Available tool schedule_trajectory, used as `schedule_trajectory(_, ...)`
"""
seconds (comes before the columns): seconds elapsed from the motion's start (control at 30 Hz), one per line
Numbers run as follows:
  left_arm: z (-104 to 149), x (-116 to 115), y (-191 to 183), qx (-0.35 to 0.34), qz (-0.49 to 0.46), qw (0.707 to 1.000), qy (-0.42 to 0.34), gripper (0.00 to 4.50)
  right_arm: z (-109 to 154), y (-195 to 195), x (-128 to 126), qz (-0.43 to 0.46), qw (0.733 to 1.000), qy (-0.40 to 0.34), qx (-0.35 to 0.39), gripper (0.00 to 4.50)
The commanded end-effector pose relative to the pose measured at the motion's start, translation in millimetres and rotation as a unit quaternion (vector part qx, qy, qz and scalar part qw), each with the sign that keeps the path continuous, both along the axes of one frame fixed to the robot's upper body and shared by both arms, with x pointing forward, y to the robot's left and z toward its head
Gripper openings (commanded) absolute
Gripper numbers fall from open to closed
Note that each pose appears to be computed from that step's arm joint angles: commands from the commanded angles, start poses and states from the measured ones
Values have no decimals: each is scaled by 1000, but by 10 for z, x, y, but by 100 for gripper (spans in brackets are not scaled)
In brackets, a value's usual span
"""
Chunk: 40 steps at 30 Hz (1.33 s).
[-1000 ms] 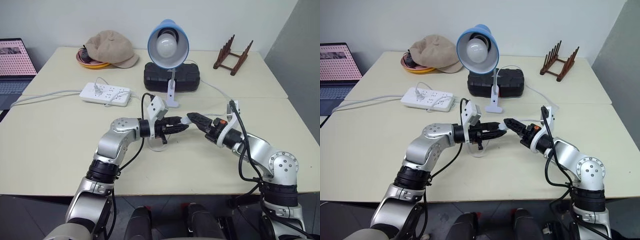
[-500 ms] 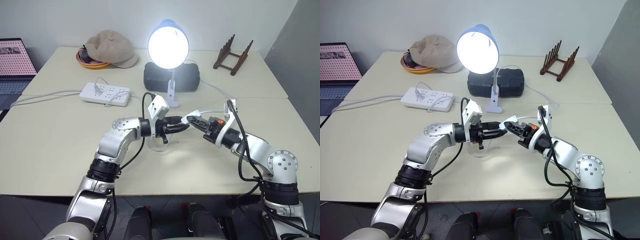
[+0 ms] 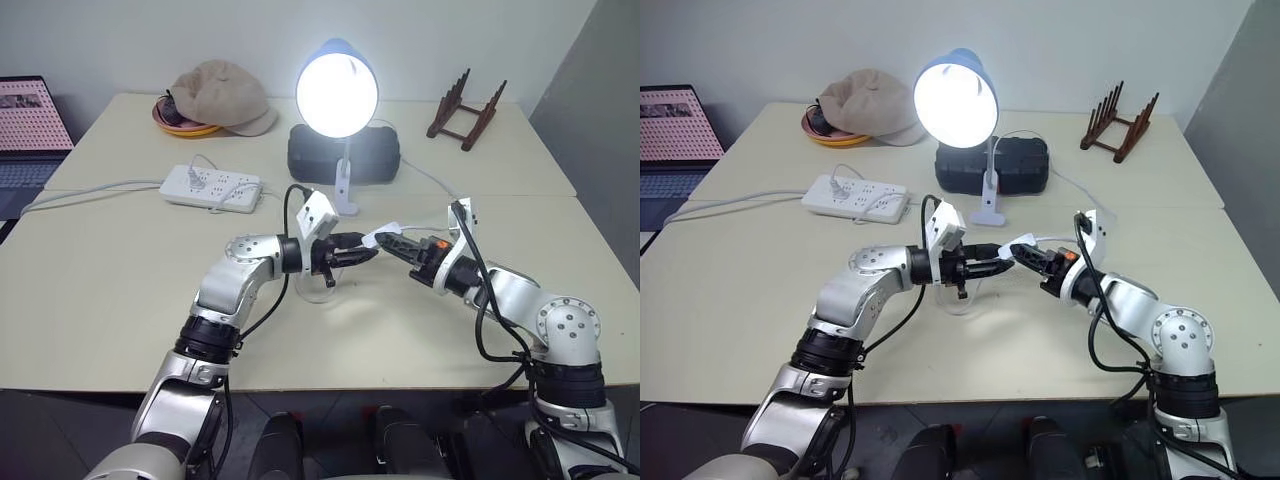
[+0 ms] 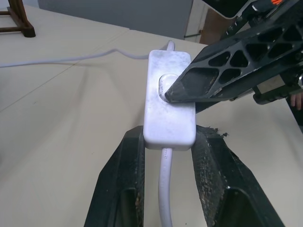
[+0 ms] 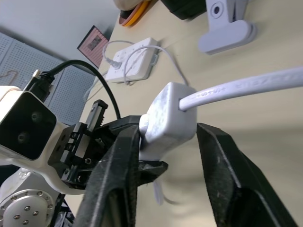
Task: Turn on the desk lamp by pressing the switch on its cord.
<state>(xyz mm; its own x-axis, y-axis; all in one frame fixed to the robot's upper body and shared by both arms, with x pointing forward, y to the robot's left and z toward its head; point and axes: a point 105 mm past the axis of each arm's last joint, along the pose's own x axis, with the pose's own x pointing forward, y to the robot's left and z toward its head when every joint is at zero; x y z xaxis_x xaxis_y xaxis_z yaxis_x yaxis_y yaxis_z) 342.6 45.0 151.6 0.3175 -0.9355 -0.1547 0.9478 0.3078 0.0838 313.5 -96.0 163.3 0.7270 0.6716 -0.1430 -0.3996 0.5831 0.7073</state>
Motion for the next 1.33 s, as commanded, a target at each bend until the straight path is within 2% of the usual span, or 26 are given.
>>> schedule_trajectory(0.03,-19,64,8,42,1,999,-30,107,113,-186,-251,28,993,-77,-86,285)
schedule_trajectory(0.17,-170,128,51,83,7,996,-28,107,4,-344,-493,71,964,-129,-222,365)
schedule_trajectory(0.27,-313,153,34,123,-8,992,-28,107,67,-445,-569,78,926,-203,-309,445)
schedule_trajectory(0.37,-485,172,-34,164,-25,986,-32,107,70,-393,-598,109,874,-281,-381,448)
schedule_trajectory(0.4,-526,175,-58,171,-30,984,-30,107,69,-366,-601,114,867,-297,-385,448)
schedule_trajectory(0.57,-650,183,-103,197,-52,978,-31,107,36,-297,-551,115,851,-336,-387,448)
schedule_trajectory(0.63,-537,198,-89,172,-54,983,-29,176,23,-304,-520,112,843,-346,-397,450)
schedule_trajectory(0.7,-417,228,36,158,-43,986,-29,195,15,-317,-521,116,844,-347,-393,450)
schedule_trajectory(0.77,-319,191,219,153,-42,987,-24,243,8,-346,-519,118,844,-347,-391,450)
schedule_trajectory(0.97,113,-95,905,122,-9,992,-1,371,-45,-511,-493,132,844,-334,-399,450)
schedule_trajectory(1.07,215,-198,1157,126,25,992,5,440,-35,-598,-486,135,847,-327,-396,450)
schedule_trajectory(1.2,363,-253,1618,123,113,986,19,445,-48,-778,-482,142,850,-309,-403,450)
schedule_trajectory(1.33,367,-287,1807,142,152,978,10,445,-63,-941,-415,136,849,-301,-412,450)
